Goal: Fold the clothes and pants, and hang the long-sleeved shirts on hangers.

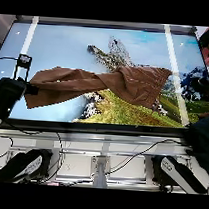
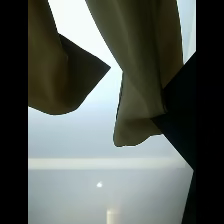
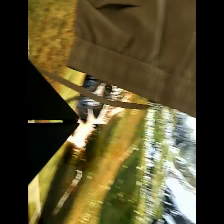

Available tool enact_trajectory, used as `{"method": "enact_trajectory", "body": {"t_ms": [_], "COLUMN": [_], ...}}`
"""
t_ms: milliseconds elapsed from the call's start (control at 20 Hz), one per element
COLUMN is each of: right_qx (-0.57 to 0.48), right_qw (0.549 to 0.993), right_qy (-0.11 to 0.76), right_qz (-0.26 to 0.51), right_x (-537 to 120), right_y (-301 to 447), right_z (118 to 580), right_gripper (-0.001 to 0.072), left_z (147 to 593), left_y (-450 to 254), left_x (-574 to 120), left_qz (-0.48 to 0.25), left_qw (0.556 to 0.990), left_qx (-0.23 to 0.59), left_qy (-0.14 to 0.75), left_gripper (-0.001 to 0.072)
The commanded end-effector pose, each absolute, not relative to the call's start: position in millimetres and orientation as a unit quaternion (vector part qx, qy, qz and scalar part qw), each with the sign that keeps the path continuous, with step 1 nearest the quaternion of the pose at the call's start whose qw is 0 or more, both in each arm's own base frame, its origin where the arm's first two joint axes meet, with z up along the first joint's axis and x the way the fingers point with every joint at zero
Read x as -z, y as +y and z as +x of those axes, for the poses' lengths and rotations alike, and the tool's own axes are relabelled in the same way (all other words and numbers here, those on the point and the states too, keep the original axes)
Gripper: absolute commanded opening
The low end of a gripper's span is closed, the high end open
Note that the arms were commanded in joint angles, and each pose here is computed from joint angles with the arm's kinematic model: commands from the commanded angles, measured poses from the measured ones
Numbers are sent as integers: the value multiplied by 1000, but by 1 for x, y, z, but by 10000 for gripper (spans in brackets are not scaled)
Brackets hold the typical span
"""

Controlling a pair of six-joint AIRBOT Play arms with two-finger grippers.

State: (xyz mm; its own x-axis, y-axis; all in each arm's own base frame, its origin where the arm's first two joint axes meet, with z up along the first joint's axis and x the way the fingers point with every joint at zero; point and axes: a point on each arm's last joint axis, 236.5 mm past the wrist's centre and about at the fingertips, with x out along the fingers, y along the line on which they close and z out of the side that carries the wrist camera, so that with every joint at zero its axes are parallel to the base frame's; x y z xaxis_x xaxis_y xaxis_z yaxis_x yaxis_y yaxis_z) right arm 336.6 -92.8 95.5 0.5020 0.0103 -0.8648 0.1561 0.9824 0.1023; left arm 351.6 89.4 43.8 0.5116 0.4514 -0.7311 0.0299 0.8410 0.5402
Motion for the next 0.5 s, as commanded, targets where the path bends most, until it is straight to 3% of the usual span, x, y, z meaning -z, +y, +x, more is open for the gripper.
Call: {"method": "enact_trajectory", "body": {"t_ms": [0,250,300,350,400,450], "right_qx": [26,-23,-18,-5,7,13], "right_qw": [838,793,798,801,798,788], "right_qy": [537,568,542,515,497,496], "right_qz": [95,220,261,305,340,364], "right_x": [-58,29,38,44,51,59], "right_y": [-62,2,9,12,14,15], "right_z": [272,232,243,255,264,268], "right_gripper": [32,47,172,345,396,399], "left_z": [360,360,359,359,358,358], "left_y": [79,74,71,68,64,62], "left_x": [-48,-44,-42,-40,-38,-36], "left_qz": [285,263,252,240,230,225], "left_qw": [835,842,844,847,848,849], "left_qx": [-101,-98,-97,-93,-90,-87], "left_qy": [460,461,463,466,468,469], "left_gripper": [15,16,16,16,16,16]}}
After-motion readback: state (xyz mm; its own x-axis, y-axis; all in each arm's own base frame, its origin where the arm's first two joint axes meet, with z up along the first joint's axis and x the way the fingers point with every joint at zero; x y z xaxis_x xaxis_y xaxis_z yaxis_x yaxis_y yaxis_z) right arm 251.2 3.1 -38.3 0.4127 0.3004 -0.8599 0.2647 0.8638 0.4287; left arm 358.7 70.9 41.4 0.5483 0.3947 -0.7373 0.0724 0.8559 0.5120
